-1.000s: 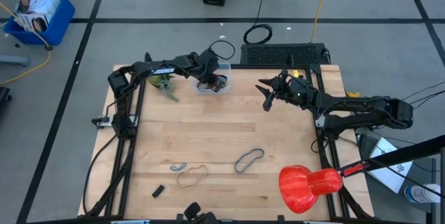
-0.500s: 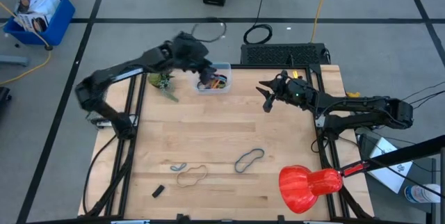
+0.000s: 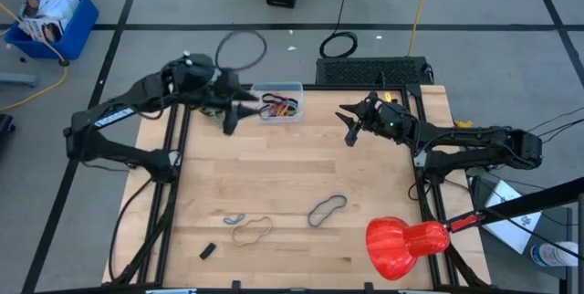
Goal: Pick and place rubber bands into bin
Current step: Put the blue rubber band into the transparent bin
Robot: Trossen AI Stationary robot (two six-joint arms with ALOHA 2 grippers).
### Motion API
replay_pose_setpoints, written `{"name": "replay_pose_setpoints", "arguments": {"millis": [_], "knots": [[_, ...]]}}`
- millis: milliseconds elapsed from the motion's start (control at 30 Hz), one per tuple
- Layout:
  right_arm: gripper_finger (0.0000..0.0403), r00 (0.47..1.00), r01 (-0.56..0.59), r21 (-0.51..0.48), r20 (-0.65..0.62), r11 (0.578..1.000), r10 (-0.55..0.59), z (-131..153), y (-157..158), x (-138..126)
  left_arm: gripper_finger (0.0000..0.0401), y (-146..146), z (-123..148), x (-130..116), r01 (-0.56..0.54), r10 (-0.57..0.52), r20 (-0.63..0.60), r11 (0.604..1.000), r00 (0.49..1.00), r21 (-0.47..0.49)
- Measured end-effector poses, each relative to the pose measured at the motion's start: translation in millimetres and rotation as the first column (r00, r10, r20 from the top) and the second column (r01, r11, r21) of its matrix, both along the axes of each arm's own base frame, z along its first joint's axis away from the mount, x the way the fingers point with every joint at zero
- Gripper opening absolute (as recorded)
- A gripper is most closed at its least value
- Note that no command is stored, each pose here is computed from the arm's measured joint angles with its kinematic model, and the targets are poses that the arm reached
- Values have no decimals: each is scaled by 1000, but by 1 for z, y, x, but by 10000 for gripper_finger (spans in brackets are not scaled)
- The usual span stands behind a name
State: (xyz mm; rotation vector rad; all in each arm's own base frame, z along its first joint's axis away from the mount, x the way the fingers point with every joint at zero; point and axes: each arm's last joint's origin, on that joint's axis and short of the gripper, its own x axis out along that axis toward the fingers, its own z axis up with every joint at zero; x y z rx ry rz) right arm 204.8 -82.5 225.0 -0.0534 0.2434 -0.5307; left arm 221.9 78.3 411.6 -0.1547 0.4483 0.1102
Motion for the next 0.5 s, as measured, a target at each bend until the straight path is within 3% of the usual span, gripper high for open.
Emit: {"name": "replay_pose_setpoints", "arguments": {"millis": [167,333,500], "knots": [[116,1000,1,4,2,1000,-1,0,0,0,179,-25,-19,-7,59,-76,-229,995,970,-78],[116,1000,2,8,2,1000,-2,0,0,0,161,-54,-46,2,40,-73,-465,996,882,-80],[116,1000,2,12,-3,1000,-2,-1,0,0,148,-90,-82,12,144,-162,-575,987,802,-78]]}}
